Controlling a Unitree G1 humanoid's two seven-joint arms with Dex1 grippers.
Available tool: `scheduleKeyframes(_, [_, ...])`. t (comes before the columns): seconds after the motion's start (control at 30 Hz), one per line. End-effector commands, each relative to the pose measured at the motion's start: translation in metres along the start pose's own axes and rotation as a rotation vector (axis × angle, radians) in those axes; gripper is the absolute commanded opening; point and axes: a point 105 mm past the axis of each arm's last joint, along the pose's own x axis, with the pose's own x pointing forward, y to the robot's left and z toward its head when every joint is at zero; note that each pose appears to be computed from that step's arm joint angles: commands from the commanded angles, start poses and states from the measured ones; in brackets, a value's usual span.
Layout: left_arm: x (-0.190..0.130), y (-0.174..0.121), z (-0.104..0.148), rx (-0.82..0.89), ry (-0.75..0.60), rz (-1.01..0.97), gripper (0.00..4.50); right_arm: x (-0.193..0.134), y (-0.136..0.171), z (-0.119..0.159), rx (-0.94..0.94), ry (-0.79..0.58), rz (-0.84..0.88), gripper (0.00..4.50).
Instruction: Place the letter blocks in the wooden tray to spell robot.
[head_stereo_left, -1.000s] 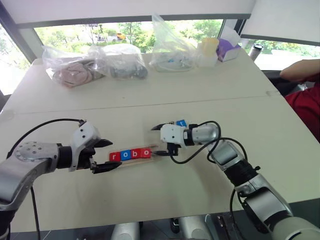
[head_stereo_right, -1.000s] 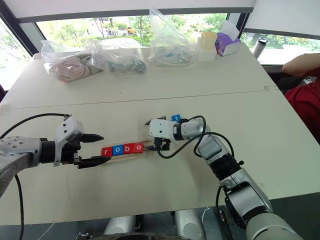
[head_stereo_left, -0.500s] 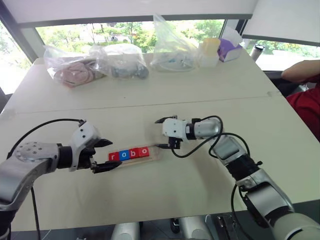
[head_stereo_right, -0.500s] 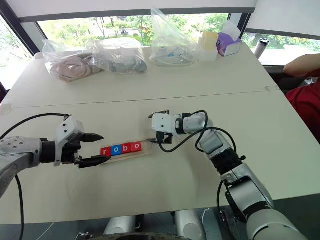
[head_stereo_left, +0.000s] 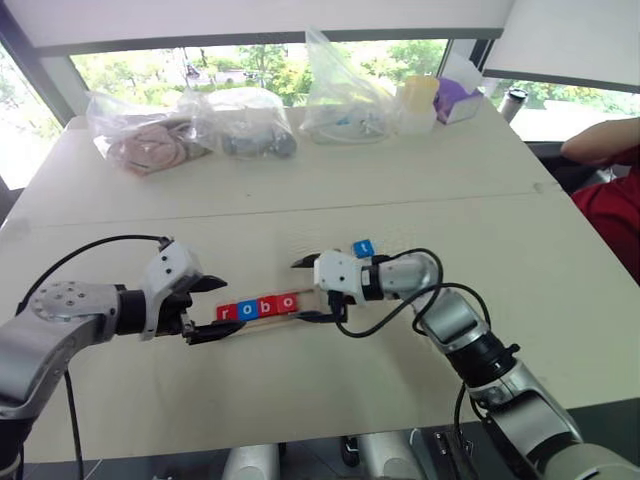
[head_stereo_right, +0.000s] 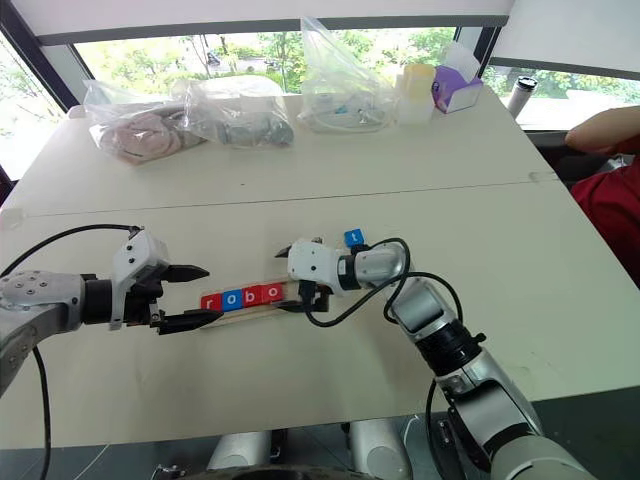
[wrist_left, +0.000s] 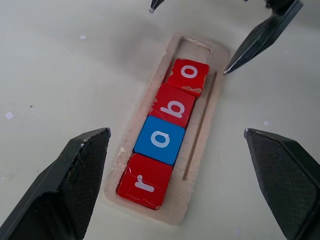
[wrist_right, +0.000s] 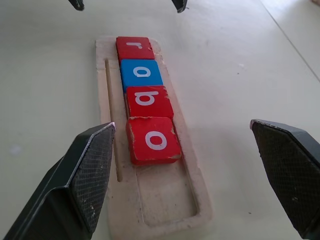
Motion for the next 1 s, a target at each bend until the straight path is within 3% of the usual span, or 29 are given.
scheduleKeyframes(0.03, [-0.004, 0.002, 0.004, 0.028, -0.003, 0.019, 4.5, 0.005, -0.005, 0.004, -0.046, -0.011, -0.017, 4.41])
scheduleKeyframes(0.53, [-0.002, 0.001, 0.004, 0.023, -0.01, 0.022, 4.5, -0.001, -0.015, 0.01, -0.063, -0.027, -0.044, 4.41])
scheduleKeyframes(0.67, [-0.004, 0.002, 0.006, 0.027, -0.013, 0.023, 4.5, -0.021, -0.02, 0.031, 0.058, -0.135, -0.06, 4.41])
scheduleKeyframes(0.77, [-0.009, 0.001, 0.028, -0.006, -0.123, 0.004, 4.5, -0.059, -0.049, 0.039, 0.27, -0.192, -0.22, 4.41])
scheduleKeyframes(0.9, [-0.01, 0.001, 0.052, -0.012, -0.216, -0.006, 4.5, -0.082, -0.06, 0.019, 0.438, -0.06, -0.427, 4.41])
scheduleKeyframes(1.0, [-0.006, 0.005, 0.056, -0.006, -0.223, -0.001, 4.5, -0.086, -0.061, -0.002, 0.603, 0.052, -0.614, 4.41])
